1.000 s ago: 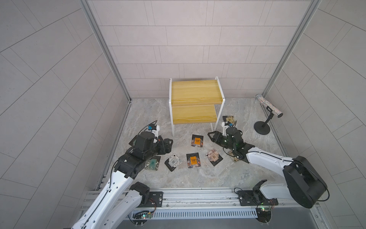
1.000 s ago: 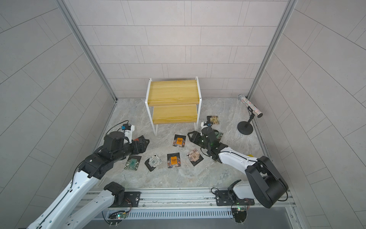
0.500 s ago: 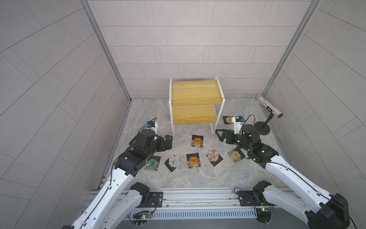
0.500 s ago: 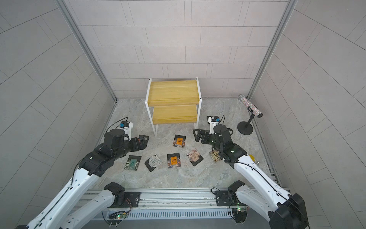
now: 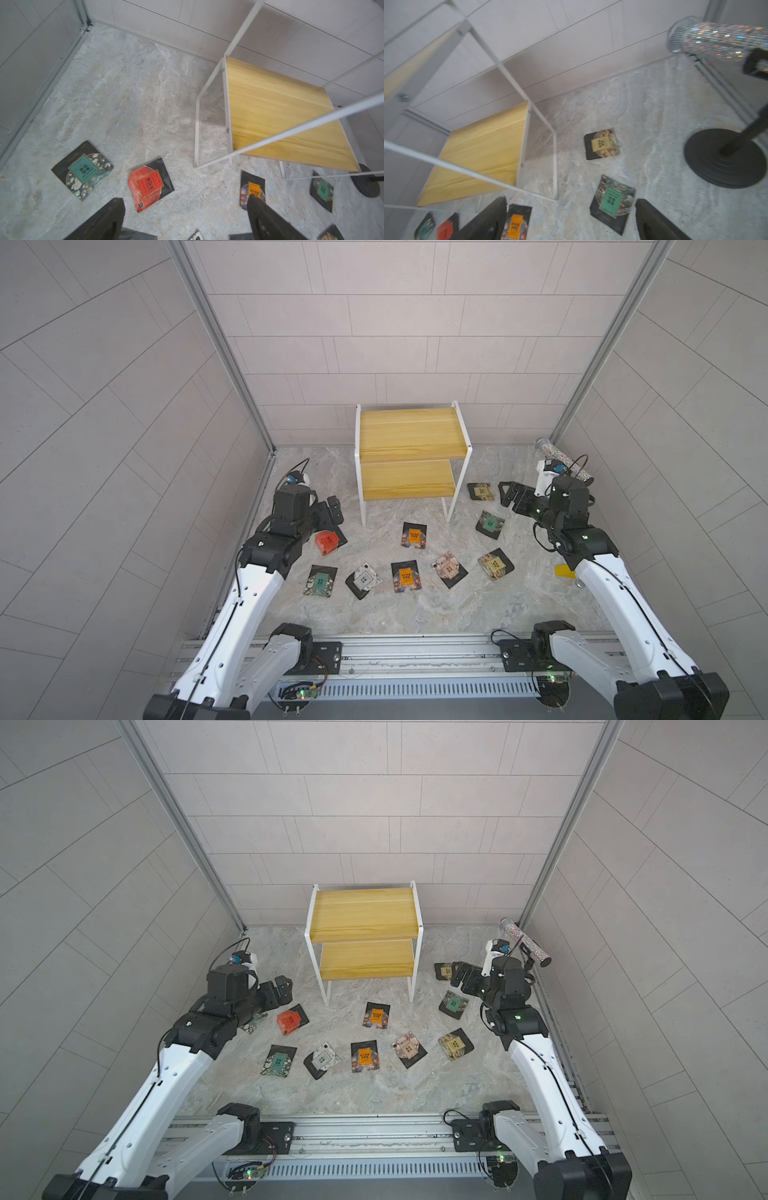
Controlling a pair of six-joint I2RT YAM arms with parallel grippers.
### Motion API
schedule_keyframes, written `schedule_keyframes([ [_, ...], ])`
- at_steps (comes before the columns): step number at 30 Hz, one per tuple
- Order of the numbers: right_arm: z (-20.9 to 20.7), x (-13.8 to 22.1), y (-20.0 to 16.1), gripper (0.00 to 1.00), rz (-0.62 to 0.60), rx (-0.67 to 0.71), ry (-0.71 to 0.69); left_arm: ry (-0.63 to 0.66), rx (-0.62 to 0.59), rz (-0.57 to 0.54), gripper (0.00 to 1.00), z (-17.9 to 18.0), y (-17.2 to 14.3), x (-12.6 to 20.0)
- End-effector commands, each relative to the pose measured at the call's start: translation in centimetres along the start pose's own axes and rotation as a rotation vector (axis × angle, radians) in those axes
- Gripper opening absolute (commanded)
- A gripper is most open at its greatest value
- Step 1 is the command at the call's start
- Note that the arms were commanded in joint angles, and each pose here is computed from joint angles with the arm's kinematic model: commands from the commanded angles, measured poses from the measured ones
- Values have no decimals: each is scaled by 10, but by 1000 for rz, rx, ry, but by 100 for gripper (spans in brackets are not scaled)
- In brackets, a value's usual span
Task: Remove the tea bags from the shelf
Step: Reset both arms
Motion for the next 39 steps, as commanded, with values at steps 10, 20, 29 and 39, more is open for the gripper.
schedule_keyframes([
  [10, -86, -45, -16, 100, -314, 138, -588, 463, -169, -27, 100, 57, -24, -77],
  [20, -116, -73, -69, 100, -364, 239, -411, 466, -144, -107, 100, 63, -70, -141],
  [29, -119, -102, -100, 99, -374, 345, -217, 373, -210, -228, 100, 58, -96, -161],
  [39, -107, -112, -102, 100, -356, 409, -315, 364, -229, -197, 100, 58, -94, -169],
])
Point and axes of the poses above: each gripper's point midway between its finger pads, its own x axis back along the fingers, its own z axis along the line the jaws close on, y = z × x, the point moved 9 cm from there along x, back along the fingers, and after that the axes turned 15 degrees about -x, right-handed, at the moved point
